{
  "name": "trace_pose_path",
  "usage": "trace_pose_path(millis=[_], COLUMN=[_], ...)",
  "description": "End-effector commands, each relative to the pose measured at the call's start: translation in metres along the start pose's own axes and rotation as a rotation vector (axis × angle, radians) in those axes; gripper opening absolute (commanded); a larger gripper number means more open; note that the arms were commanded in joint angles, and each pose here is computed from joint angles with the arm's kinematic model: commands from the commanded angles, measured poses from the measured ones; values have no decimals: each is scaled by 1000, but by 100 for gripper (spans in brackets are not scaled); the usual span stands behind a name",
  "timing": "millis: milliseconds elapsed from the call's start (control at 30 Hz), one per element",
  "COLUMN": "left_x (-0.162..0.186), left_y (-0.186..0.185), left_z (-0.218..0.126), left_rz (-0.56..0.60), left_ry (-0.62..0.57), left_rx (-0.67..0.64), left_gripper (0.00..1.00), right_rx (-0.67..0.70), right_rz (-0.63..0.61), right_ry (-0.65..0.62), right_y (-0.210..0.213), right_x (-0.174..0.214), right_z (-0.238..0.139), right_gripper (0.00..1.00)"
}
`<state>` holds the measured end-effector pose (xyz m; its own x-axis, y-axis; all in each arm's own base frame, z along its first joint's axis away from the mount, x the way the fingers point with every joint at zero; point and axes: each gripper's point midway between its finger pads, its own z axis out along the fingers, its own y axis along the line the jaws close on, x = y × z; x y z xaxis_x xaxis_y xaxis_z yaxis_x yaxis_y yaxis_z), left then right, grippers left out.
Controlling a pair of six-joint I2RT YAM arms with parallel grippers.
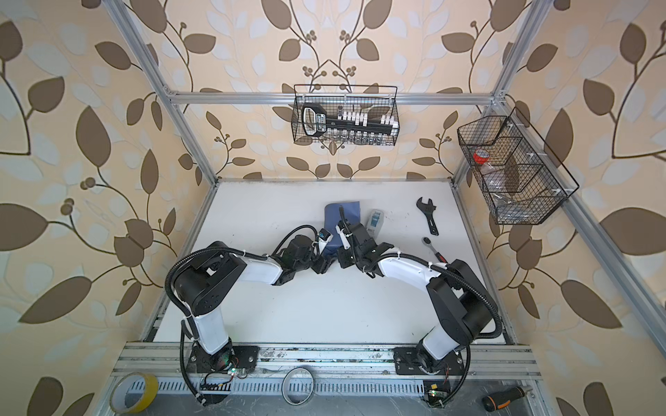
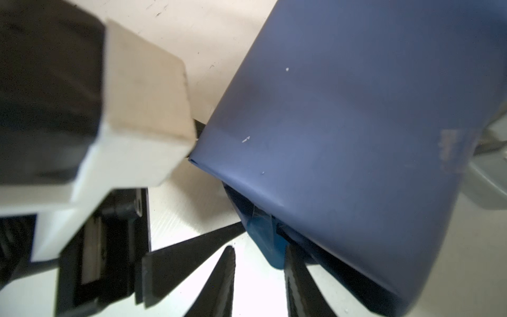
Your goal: Wrap the gift box in paper
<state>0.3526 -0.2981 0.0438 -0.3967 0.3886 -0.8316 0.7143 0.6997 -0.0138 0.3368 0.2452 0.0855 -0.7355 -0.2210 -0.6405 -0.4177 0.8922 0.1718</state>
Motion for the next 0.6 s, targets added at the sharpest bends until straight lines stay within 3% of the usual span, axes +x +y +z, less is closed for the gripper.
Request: trace_pose_path(millis=[0, 300, 567], left_x=[-25, -24, -24], left_y=[-3, -3, -3], left_z=[2, 2, 2], left_rz=[4, 2, 0], left_ry=[-58, -56, -57], left_rx=[12, 11, 14], left_gripper=[70, 70, 70], right_rx=[10, 21, 25], right_rz=[-35, -44, -46], right_ry=[5, 4, -7], right_y=[1, -1, -4], right_x=[-3, -3, -7], right_z=[6, 9, 4], right_gripper=[30, 18, 14])
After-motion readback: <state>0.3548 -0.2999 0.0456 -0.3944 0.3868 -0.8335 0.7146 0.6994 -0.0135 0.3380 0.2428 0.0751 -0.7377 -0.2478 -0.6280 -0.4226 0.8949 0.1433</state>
